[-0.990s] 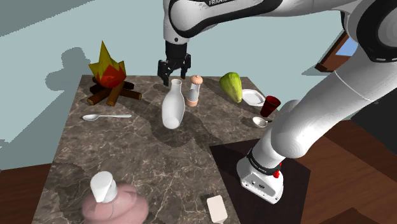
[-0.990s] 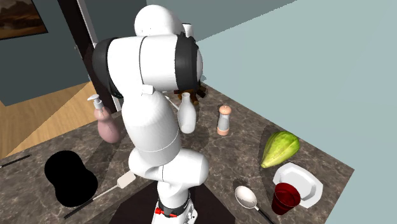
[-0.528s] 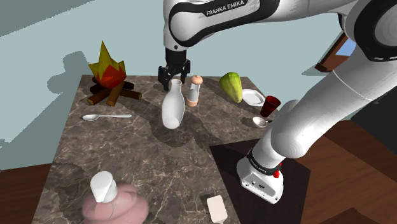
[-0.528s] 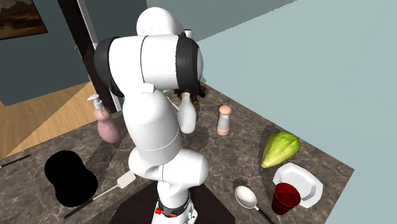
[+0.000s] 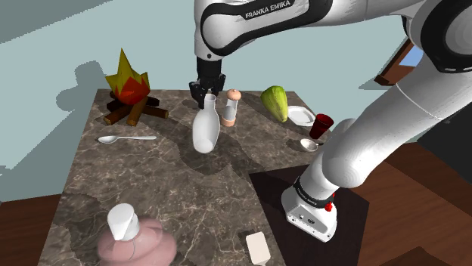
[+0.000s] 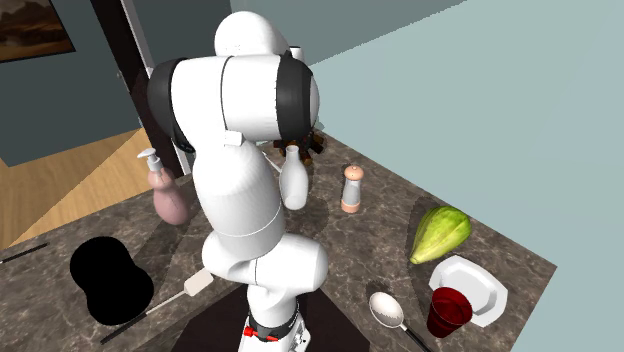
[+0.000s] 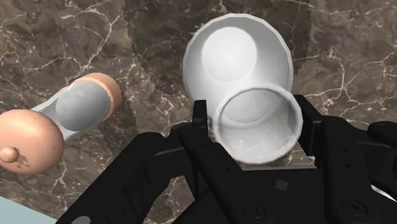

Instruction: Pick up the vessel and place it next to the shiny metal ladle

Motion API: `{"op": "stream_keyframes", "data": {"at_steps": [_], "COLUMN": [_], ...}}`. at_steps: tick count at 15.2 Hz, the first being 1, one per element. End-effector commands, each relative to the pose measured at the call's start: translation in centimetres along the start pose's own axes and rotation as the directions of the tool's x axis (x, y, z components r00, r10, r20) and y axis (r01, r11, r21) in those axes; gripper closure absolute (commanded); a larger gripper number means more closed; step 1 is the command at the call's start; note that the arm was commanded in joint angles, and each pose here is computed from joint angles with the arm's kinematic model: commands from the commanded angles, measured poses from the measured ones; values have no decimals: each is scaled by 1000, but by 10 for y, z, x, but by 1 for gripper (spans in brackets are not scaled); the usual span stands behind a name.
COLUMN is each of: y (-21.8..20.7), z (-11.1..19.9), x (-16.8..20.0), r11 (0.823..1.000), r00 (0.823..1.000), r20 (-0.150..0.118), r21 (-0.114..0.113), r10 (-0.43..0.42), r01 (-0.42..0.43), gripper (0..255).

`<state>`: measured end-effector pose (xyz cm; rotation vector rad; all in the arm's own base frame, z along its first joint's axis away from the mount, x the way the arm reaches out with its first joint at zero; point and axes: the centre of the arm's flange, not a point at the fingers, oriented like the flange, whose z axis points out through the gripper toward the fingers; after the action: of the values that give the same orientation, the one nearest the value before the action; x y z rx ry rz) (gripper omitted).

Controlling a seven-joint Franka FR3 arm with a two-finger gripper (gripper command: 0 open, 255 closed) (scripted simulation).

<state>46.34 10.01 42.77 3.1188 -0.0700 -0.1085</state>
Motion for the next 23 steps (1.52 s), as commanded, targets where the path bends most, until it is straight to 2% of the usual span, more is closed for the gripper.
{"op": "stream_keyframes", "data": {"at_steps": [1, 6, 23], "y": [0, 0, 2], "z": [0, 0, -89], "x": [0, 0, -6], "r11": [1000, 1000, 1000], "r00": [1000, 1000, 1000], "r20": [0, 0, 0], "r21": [0, 0, 0], "r10": [0, 0, 0], "r01": [0, 0, 0], "gripper": [255, 255, 255]}}
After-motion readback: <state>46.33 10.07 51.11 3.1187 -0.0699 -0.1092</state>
